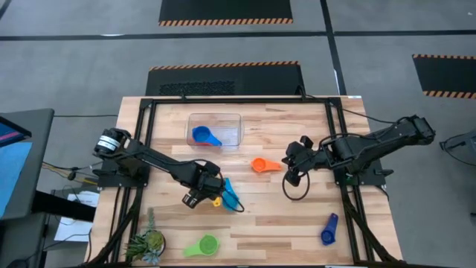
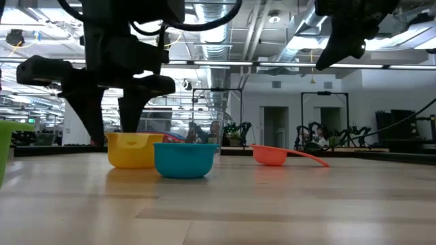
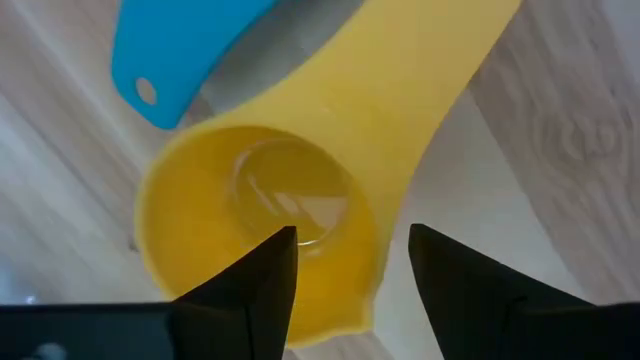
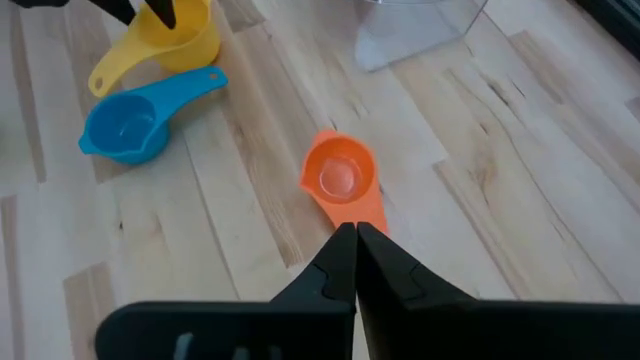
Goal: Nest measuring cups in basket
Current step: Stack the yellow measuring cup on top of the blue measuring cup in the transparent bin
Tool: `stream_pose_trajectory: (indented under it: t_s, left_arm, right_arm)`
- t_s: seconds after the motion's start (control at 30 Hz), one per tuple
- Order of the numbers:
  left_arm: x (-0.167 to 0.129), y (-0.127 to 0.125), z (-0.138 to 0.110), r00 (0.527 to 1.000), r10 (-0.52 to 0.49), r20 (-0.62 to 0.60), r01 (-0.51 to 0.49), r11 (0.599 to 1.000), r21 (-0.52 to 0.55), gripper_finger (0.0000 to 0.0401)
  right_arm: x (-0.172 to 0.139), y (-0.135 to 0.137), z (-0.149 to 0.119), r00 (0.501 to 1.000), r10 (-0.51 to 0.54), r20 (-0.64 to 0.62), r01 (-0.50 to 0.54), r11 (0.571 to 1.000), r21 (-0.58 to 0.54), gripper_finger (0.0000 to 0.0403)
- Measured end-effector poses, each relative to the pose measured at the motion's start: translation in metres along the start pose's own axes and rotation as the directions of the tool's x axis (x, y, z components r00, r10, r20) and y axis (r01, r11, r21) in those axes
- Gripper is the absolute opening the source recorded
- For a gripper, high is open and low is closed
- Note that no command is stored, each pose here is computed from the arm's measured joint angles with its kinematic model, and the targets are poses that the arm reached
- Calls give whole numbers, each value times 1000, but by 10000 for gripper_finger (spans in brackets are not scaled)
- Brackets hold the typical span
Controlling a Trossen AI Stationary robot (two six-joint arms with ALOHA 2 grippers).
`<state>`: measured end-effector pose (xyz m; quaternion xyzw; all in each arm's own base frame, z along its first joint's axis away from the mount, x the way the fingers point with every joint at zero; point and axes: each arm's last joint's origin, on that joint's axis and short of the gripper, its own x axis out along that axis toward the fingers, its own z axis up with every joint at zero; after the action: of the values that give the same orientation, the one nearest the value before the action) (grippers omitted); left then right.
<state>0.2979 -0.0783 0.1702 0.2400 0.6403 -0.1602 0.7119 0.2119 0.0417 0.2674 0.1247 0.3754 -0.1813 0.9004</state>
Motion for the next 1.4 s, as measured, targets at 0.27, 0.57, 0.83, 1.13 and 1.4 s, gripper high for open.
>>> stream_pose_trajectory:
  t_s: [0.27,0.57,0.83,1.13,1.4]
  left_arm:
    - [3,5,8,997,34,74,-31,999,-37,183]
    - [3,5,9,996,35,81,-11,962,-272,182]
    - [3,3,8,997,-17,78,45,928,-369,74]
    - [-24,4,14,982,-178,62,178,774,-608,4]
    - [-124,28,28,1000,8,23,11,701,-713,2]
  right_arm:
    - [0,0,0,1000,1,-1,-1,1000,-9,26]
    - [0,-1,-1,1000,-4,-10,4,1000,-17,26]
    - [0,-1,-3,1000,-12,-26,12,1000,-24,27]
    - [0,-2,-4,999,-20,-39,19,999,-31,27]
    - [0,-2,-4,999,-19,-38,18,999,-26,27]
